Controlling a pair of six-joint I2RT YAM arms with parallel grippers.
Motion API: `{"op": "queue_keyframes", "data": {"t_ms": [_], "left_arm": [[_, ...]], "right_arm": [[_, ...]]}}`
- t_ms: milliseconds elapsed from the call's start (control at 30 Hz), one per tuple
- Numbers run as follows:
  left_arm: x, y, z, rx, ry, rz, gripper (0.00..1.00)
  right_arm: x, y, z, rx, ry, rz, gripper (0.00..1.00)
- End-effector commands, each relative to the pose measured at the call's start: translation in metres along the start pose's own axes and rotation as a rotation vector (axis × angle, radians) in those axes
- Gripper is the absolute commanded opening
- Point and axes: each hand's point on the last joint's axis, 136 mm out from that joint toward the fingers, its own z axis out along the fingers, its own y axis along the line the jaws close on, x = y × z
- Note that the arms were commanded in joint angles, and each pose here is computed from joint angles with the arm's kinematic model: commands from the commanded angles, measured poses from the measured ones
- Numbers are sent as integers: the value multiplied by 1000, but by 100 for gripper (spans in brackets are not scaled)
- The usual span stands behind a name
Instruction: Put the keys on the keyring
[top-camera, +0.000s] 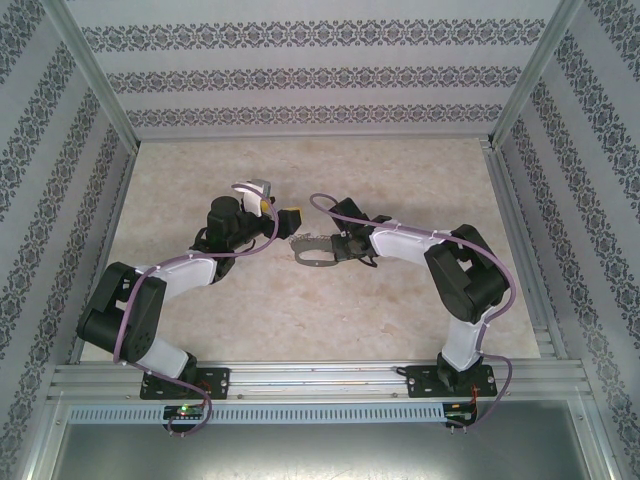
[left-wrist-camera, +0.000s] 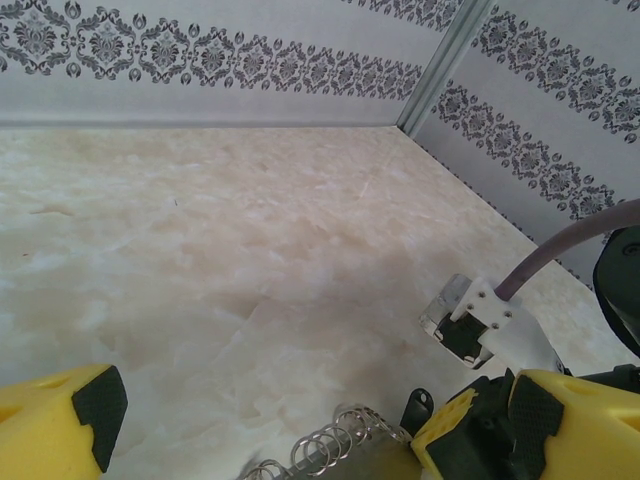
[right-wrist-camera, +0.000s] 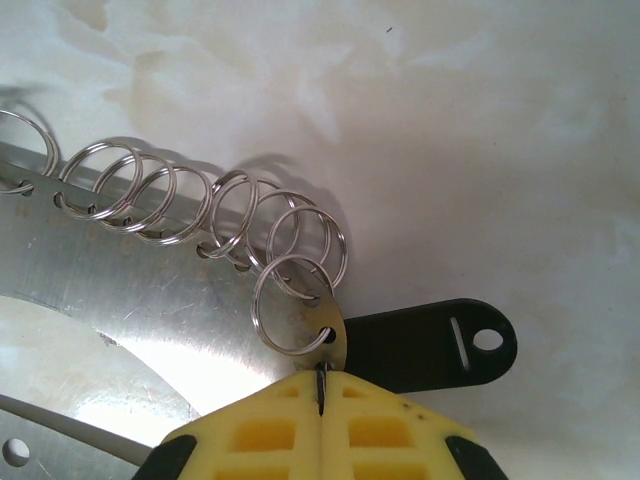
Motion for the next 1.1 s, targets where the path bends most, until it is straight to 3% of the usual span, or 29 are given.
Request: {"op": "queue_keyframes", "data": {"t_ms": [0, 200, 467, 567, 767, 1067], "left_arm": [[-25, -19, 3, 74, -68, 31, 99], [-35, -38, -1, 166, -86, 38, 96], [-38, -57, -2, 242, -36, 18, 77], [-28, -63, 2, 228, 28, 71, 71], [-11, -62, 9, 130, 113, 229, 73], [-18, -62, 8, 121, 81, 203, 75]], "right_arm": [[-7, 4, -13, -13, -13, -17, 0], [-53, 26, -69, -280, -121, 66, 0], [-103, 35, -122, -536, -227, 168, 0], [-115, 36, -133, -572, -257, 192, 0], [-127, 39, -146, -592, -288, 193, 0], [-125, 36, -154, -610, -303, 150, 0]]}}
